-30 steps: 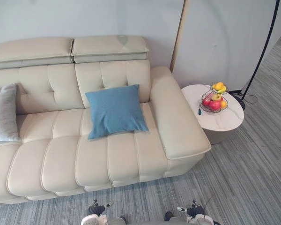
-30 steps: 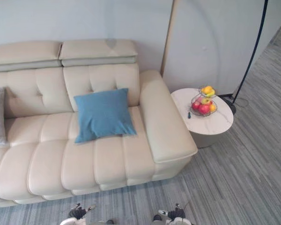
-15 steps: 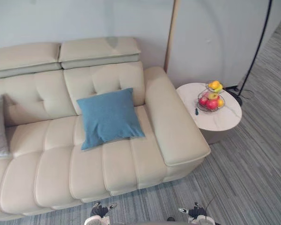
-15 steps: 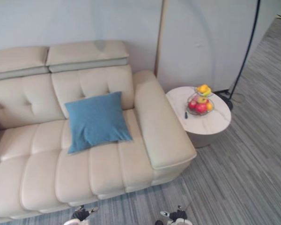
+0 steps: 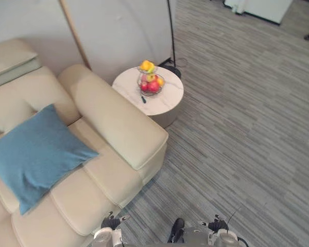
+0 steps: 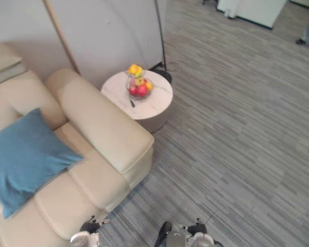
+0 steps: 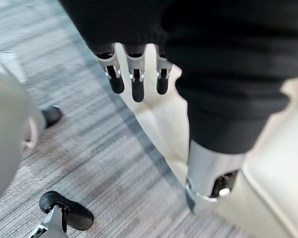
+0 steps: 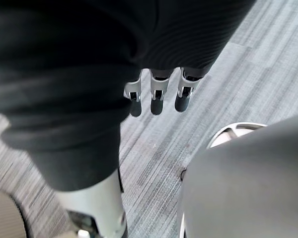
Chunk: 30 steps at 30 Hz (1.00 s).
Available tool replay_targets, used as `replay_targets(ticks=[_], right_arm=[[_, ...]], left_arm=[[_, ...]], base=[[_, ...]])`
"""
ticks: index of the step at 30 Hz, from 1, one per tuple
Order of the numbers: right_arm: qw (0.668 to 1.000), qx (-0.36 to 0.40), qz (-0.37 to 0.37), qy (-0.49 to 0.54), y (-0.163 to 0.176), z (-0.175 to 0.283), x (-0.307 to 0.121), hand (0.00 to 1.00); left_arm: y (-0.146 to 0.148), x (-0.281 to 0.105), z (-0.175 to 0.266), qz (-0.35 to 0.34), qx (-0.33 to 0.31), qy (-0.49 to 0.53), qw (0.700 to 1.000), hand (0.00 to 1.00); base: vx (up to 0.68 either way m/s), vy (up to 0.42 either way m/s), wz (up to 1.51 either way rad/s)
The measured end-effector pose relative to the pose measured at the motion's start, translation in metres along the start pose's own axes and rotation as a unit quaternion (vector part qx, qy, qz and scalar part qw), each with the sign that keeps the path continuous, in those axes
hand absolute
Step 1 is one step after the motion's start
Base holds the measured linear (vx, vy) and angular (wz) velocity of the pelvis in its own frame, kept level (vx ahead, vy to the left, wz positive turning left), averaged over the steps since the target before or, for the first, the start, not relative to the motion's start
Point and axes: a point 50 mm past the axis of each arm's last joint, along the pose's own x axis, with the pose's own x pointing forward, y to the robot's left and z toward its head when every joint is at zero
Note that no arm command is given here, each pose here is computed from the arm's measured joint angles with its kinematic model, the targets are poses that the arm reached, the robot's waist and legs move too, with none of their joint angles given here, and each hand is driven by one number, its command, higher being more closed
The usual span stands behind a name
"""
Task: Pick up cushions and gather them together orderly.
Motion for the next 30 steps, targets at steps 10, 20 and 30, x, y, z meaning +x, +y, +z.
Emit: replay_targets(ticks=[10,20,30], right_arm=[[1.000,0.009,0.010,-0.003,0.011,0.004,-0.001,0.00],[0.999,0.007,0.051,0.004,0.039,-0.002,-0.008,0.00],[1.000,-0.009,0.028,0.003,0.021,0.004,0.000,0.00]], left_arm=[[0.000,-0.005,-0.005,0.019,-0.089,-0.009,0.996,0.00],[0.009,-0.006,-0.014,0.034,-0.106,0.009,0.994,0.00],[0.016,0.001,-0.006,0.016,-0.007,0.016,1.000,0.00]], base=[[0.18,-0.008,-1.43],[0.34,0.209,-1.42],[0.20,-0.106,-1.01]])
